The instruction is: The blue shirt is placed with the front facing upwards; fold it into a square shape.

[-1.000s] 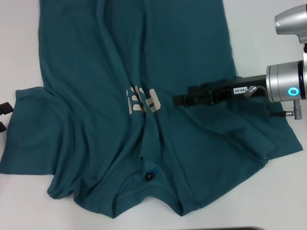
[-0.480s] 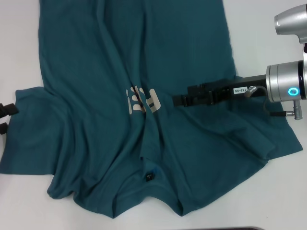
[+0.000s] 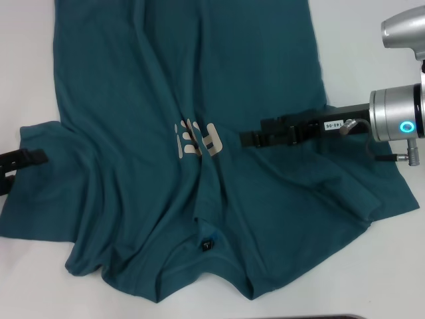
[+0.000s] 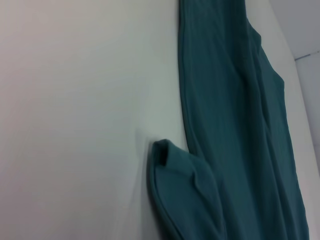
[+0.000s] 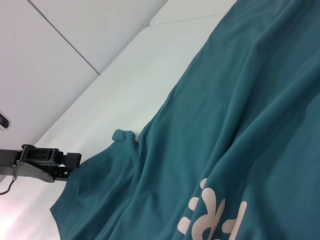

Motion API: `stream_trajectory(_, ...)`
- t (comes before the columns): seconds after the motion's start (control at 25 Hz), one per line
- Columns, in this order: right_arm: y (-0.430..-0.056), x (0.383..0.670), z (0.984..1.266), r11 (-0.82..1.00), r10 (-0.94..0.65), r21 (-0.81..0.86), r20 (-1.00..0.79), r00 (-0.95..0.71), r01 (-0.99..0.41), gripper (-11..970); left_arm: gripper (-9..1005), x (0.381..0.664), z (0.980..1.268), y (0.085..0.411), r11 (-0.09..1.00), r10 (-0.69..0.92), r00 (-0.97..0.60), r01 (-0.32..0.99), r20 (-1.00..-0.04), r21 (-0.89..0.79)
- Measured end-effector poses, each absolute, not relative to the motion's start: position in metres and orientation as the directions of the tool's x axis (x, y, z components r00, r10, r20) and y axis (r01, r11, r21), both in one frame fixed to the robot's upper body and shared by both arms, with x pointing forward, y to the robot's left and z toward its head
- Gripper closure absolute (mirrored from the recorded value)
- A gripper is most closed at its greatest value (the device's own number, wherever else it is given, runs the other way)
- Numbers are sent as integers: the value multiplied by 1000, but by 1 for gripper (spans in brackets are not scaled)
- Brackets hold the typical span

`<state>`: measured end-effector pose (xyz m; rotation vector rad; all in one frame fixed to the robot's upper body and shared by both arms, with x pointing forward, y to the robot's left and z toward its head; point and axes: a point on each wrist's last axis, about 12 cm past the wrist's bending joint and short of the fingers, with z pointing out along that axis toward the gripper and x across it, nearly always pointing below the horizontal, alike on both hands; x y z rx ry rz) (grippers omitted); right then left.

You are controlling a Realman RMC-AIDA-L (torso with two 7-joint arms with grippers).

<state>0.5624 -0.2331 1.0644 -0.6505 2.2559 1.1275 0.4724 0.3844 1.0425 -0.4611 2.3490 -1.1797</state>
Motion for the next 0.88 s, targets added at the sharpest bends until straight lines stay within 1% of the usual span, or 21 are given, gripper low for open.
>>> stream_trajectory(0.12,-235,561,1064,539,-178,571,-641,-746,-619,68,284,473,1043,385,575,-498,-827,-91,-259,-813)
stream_trajectory(0.56,-237,561,1064,543,-167,573,-643,-747,-614,70,516,470,1045,388,558,-512,-819,-88,-259,-825)
stream_trajectory(0.64,-237,561,1064,543,-166,573,-643,-748,-613,71,733,469,1046,388,553,-513,-818,-83,-260,-829)
stream_trajectory(0.88,-237,561,1064,543,-166,574,-642,-749,-613,72,960,470,1048,390,553,-508,-820,-77,-263,-830)
